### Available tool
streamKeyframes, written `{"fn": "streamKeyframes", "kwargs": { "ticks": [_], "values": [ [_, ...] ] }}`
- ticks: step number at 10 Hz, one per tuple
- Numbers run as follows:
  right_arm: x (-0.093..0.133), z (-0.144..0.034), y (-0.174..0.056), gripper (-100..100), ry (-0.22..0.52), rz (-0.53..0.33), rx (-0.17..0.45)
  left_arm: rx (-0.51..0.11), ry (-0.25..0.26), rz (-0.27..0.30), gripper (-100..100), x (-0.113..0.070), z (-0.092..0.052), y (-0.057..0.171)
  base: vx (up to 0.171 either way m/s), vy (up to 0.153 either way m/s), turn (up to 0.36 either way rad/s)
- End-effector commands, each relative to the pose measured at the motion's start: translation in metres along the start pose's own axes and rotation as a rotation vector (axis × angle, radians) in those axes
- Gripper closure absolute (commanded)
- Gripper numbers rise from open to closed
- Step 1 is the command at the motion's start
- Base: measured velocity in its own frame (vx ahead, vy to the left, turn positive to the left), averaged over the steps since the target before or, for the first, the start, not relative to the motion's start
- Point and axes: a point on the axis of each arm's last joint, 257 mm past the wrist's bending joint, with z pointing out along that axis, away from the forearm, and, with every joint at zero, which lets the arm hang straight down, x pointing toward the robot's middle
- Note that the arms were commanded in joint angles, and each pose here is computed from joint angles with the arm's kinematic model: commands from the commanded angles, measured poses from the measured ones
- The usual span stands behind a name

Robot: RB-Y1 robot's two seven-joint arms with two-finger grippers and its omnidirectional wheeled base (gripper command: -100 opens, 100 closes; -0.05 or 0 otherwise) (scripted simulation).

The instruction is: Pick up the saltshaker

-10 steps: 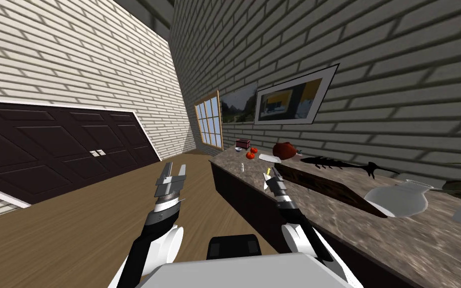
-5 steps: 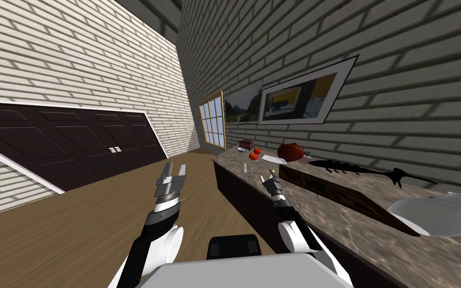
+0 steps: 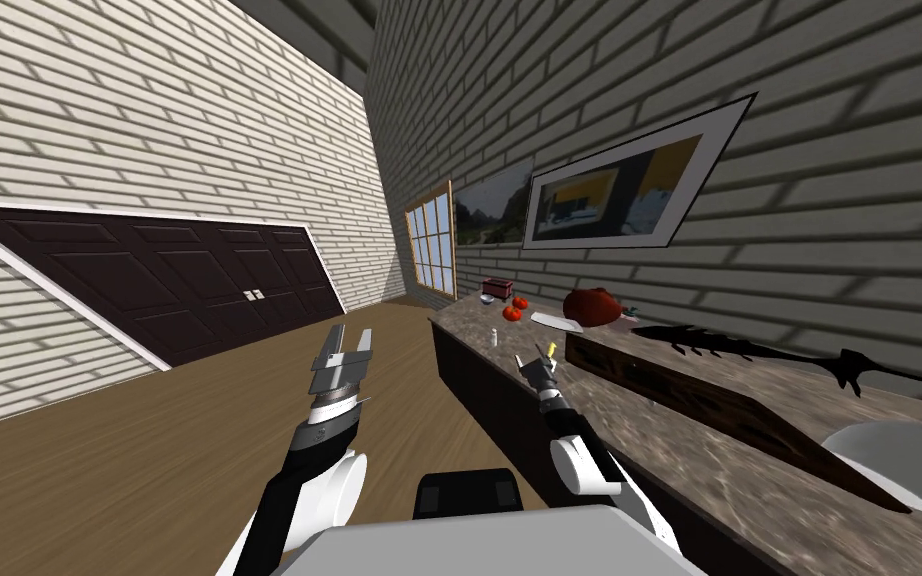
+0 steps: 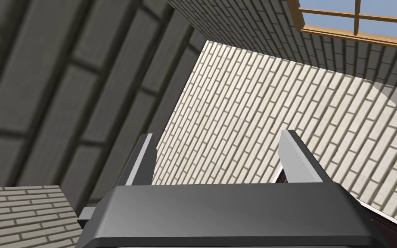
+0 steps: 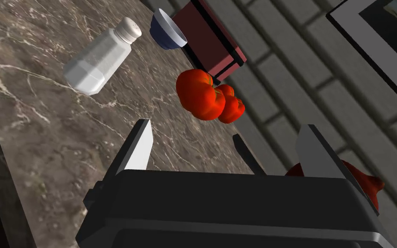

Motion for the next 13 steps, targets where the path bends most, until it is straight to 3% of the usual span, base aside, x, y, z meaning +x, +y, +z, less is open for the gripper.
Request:
{"fn": "streamKeyframes", "kwargs": {
  "ticks": [1,2,8,9,13],
  "values": [
    [-0.009,0.005,-0.014,-100,-0.026,0.095,0.03,0.0,0.0,0.0,0,0.0,0.0,0.0,-0.004,-0.011,0.109],
    [-0.009,0.005,-0.014,-100,-0.026,0.103,0.03,0.0,0.0,0.0,0,0.0,0.0,0.0,-0.001,-0.012,0.028],
    [-0.029,0.03,-0.055,-100,-0.103,0.42,0.095,0.0,0.0,0.0,0,0.0,0.0,0.0,-0.004,-0.013,0.049],
    [-0.029,0.03,-0.055,-100,-0.104,0.426,0.094,0.0,0.0,0.0,0,0.0,0.0,0.0,-0.003,-0.008,0.02],
    [-0.032,0.051,-0.079,-100,-0.152,0.654,0.127,0.0,0.0,0.0,0,0.0,0.0,0.0,0.004,-0.007,0.037]
  ]
}}
